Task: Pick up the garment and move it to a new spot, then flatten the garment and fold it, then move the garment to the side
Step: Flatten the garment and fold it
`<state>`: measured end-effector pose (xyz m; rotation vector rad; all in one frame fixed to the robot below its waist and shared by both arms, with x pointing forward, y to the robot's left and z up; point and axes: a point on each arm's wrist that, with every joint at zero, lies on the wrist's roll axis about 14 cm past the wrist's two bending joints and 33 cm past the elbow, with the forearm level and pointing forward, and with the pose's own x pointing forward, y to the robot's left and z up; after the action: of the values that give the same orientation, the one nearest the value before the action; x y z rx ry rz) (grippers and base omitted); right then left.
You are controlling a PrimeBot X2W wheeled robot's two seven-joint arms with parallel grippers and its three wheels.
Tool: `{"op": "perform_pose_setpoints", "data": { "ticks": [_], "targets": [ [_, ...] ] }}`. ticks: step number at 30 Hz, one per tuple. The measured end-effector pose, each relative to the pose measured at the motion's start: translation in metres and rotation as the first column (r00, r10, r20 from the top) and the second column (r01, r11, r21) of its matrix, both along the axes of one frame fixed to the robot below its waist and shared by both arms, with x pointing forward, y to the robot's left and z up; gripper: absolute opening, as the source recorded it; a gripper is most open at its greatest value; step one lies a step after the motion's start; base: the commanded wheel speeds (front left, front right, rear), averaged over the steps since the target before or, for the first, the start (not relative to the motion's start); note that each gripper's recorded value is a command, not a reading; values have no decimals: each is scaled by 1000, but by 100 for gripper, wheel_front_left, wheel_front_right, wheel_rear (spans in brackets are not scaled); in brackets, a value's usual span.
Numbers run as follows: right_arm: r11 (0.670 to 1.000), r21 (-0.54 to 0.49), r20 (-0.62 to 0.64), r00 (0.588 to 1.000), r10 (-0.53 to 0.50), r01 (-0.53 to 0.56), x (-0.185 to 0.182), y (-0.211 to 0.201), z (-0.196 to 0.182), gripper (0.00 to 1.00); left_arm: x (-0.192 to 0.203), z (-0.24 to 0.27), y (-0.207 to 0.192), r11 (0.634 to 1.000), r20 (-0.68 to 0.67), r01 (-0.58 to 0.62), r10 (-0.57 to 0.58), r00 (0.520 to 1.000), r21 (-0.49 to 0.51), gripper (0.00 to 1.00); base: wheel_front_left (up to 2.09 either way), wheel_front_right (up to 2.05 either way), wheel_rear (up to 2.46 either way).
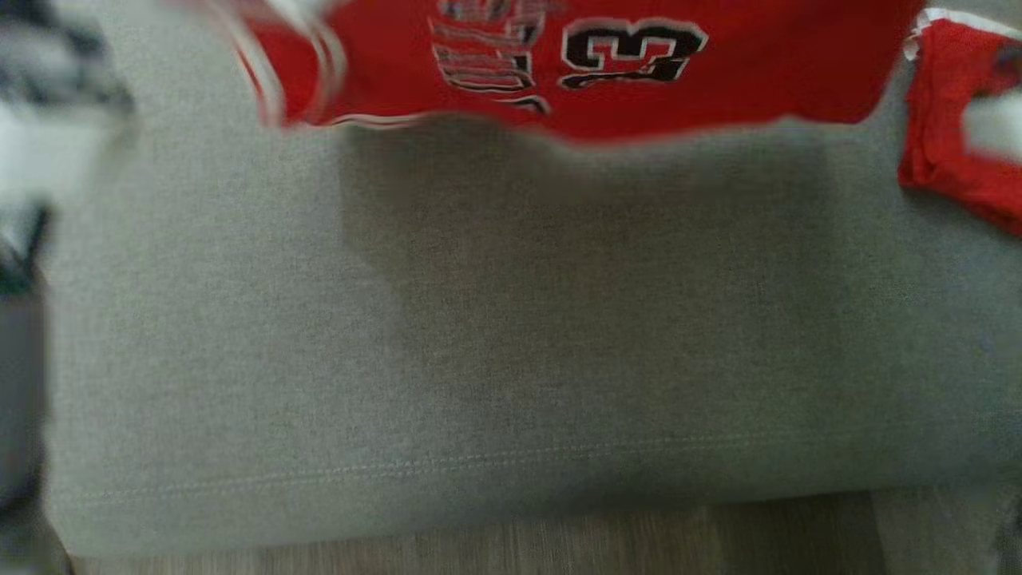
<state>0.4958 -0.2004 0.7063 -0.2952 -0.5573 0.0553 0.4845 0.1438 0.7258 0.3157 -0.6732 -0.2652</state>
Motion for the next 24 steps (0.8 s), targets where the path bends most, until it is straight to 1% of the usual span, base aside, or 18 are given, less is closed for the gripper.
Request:
{"op": "perform_pose_setpoints", "data": {
  "ticks": [3, 5, 9, 10, 13, 15, 17, 19, 24],
  "targets": [
    [998, -65, 12, 1000, -6, 6, 15, 4, 25, 0, 12, 46, -4, 1000, 85, 7, -9, 996, 27, 0, 0, 0, 0],
    [996, -94, 6, 1000, -5, 6, 31, 8, 36, 0, 29, 61, -8, 998, 90, 0, -5, 996, 60, 0, 0, 0, 0],
    [990, -142, -51, 998, -19, 12, 74, 14, 41, 0, 77, 63, -13, 990, 23, -32, 29, 999, 136, 0, 0, 0, 0],
    [987, -163, -80, 997, -24, 11, 97, 17, 39, 0, 104, 60, -11, 986, -10, -53, 55, 998, 160, 0, 0, 0, 0],
    [982, -187, -122, 992, -23, 0, 133, 25, 29, 0, 142, 57, -5, 974, -27, -99, 106, 994, 204, 0, 0, 0, 0],
    [979, -203, -140, 990, -29, 0, 156, 28, 19, 0, 162, 57, -2, 967, -2, -119, 122, 992, 227, 0, 0, 0, 0],
    [975, -221, -133, 990, -40, 9, 174, 29, 12, 0, 179, 58, 1, 959, 43, -139, 133, 990, 247, 0, 0, 0, 0],
    [971, -238, -106, 993, -49, 22, 189, 30, 8, 0, 192, 60, 7, 953, 101, -176, 155, 983, 245, 0, 0, 0, 0],
    [947, -314, 23, 997, -68, 72, 208, 32, 17, 0, 207, 80, 14, 951, 223, -234, 188, 956, 203, 0, 0, 0, 0]
  ]
}}
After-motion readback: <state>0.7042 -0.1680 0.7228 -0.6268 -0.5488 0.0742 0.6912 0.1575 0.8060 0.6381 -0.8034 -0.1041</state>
